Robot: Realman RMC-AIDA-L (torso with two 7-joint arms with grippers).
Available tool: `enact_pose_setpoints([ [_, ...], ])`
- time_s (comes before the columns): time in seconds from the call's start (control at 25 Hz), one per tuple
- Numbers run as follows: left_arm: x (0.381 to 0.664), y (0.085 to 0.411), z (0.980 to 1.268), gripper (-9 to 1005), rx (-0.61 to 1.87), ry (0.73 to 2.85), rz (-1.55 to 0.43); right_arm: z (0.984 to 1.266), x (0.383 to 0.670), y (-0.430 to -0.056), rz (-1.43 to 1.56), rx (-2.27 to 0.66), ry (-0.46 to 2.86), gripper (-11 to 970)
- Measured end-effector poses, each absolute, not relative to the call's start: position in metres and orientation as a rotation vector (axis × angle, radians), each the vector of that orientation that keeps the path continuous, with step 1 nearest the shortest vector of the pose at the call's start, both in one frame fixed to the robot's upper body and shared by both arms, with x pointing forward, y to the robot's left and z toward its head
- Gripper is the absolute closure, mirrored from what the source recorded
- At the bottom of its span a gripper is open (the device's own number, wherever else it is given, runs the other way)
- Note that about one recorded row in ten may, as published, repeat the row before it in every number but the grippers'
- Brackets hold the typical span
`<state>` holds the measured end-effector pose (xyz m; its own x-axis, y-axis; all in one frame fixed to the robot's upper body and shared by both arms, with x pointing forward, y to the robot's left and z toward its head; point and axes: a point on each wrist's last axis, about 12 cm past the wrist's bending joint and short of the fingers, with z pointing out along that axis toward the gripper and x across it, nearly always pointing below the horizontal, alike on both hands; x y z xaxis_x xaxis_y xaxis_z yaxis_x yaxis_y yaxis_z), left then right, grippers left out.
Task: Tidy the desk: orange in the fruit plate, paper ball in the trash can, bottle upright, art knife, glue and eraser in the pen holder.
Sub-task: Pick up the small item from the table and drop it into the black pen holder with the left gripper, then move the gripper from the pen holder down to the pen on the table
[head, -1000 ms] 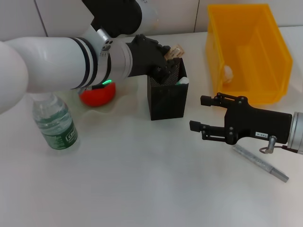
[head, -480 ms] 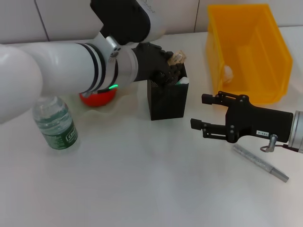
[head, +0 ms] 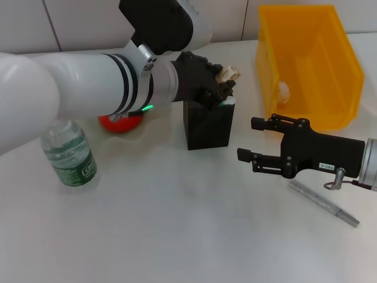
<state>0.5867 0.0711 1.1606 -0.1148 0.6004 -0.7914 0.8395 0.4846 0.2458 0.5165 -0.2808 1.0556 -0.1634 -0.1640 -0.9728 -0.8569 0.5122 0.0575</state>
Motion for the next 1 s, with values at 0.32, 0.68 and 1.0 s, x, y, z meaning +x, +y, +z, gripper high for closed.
enact_pose_setpoints([
  [0.32,0.587,0.071,1.161,564,1.208,1.816,-0.329,1.055,0.516,-0.281,0.780,-0.883,1.646,191],
  [0.68,0.583,0.070,1.169,276,1.226,1.790,-0.331,1.054,0.514,-0.282,0.781,-0.879,1.650,190],
  [1.0,0.566,0.080,1.192,183,1.229,1.697,-0.329,1.053,0.512,-0.284,0.780,-0.874,1.655,191],
])
